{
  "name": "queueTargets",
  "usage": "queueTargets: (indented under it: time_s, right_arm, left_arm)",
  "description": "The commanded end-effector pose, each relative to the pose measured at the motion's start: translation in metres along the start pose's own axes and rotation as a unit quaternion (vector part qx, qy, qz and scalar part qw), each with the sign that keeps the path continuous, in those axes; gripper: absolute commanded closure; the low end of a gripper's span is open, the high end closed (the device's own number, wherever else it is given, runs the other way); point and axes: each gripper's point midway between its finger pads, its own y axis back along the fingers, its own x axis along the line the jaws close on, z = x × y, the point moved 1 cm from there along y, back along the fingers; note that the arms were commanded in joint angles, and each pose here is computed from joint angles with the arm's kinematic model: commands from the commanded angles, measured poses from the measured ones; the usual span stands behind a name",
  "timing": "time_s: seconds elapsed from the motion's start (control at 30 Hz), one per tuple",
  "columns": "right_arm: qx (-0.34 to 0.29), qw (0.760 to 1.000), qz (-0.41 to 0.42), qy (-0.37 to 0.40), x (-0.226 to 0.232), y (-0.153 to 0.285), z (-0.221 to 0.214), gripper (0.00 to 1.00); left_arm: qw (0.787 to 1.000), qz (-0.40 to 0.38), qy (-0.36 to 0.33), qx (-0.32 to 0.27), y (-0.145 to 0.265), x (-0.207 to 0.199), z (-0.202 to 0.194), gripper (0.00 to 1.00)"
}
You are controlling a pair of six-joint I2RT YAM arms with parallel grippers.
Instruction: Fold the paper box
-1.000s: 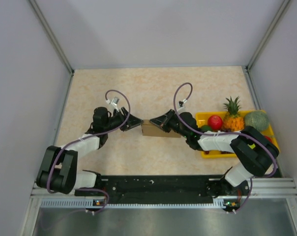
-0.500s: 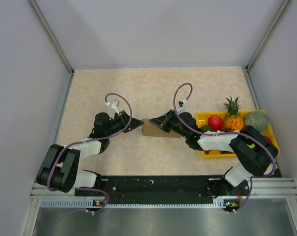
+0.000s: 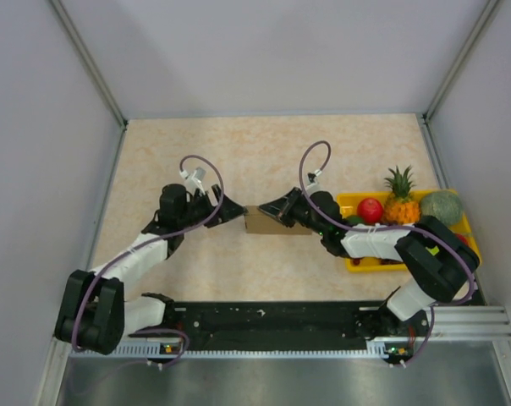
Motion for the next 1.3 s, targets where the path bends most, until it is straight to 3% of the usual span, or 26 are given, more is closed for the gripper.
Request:
queueTargets:
  time_s: [0.0, 0.13, 0.37, 0.67, 1.1, 1.17, 1.27]
  right_arm:
    - [0.007, 1.0, -0.021, 0.017, -0.014, 0.004, 0.003, 1.0]
    - [0.008, 1.0, -0.019, 0.016, -0.013, 0.006, 0.005, 1.0]
    - [0.012, 1.0, -0.007, 0.012, -0.008, 0.01, 0.01, 1.0]
    - [0.006, 1.0, -0.006, 0.024, -0.027, 0.055, 0.049, 1.0]
    - [-0.019, 0.998, -0.048, -0.024, -0.107, 0.099, 0.055, 1.0]
    - [-0.016, 0.999, -0.028, -0.028, -0.102, 0.102, 0.062, 1.0]
    - [0.028, 0.998, -0.04, 0.025, -0.079, 0.093, 0.066, 1.0]
  left_arm:
    - [0.999, 0.014, -0.015, 0.029, -0.002, -0.006, 0.007, 0.12]
    - [0.999, -0.012, 0.005, 0.036, -0.013, -0.002, -0.002, 0.19]
    - [0.997, 0.038, 0.016, 0.061, -0.021, 0.034, -0.028, 0.3]
    - [0.994, 0.081, 0.023, 0.064, -0.016, 0.059, -0.041, 0.49]
    - [0.994, 0.085, 0.025, 0.061, -0.013, 0.061, -0.041, 0.52]
    - [0.994, 0.086, 0.019, 0.06, -0.012, 0.062, -0.042, 0.53]
    - [0.994, 0.094, 0.008, 0.052, -0.01, 0.065, -0.041, 0.54]
